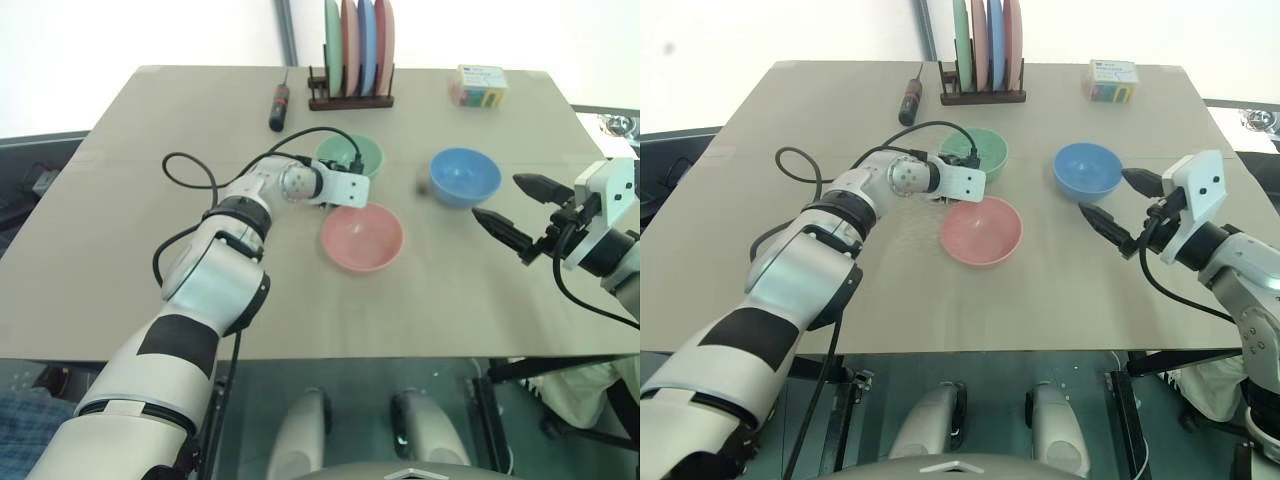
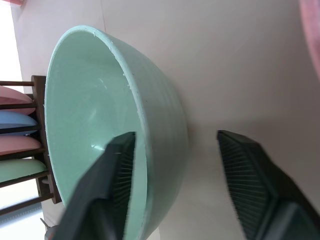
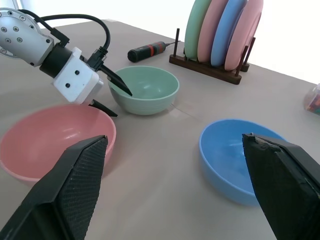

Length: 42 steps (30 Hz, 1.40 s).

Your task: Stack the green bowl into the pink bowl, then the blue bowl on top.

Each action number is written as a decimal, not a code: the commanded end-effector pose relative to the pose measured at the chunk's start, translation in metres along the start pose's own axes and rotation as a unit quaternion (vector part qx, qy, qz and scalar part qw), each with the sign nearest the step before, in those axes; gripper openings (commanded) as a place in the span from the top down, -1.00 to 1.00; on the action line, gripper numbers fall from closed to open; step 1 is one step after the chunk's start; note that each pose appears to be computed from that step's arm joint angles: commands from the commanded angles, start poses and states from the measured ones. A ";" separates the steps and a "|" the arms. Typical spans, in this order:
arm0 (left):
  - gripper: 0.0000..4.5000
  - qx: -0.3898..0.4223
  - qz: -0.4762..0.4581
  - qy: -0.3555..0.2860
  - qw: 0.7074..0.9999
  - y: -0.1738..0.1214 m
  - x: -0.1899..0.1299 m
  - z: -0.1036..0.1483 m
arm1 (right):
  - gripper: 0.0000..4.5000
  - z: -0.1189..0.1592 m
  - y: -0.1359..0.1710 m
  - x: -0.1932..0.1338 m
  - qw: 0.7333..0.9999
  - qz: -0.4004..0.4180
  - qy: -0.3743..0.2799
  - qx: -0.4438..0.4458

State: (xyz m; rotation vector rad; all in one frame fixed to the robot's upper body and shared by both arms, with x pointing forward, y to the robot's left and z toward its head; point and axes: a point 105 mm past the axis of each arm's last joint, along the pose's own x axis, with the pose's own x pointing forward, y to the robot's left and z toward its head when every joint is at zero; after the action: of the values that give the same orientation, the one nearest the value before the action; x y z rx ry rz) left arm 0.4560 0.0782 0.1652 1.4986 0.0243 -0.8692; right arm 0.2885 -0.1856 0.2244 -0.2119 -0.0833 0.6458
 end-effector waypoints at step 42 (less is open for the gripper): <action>-0.19 0.177 -0.268 -0.254 0.912 -0.024 -0.118 0.063 | -1.00 0.015 -0.010 -0.010 0.999 0.007 -0.018 -0.043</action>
State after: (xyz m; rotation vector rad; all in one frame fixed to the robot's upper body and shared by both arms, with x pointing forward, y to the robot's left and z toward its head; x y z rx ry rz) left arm 0.3373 0.0903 0.2120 1.5898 -0.0802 -1.7328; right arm 0.2881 -0.1930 0.2282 -0.2499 -0.0944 0.6779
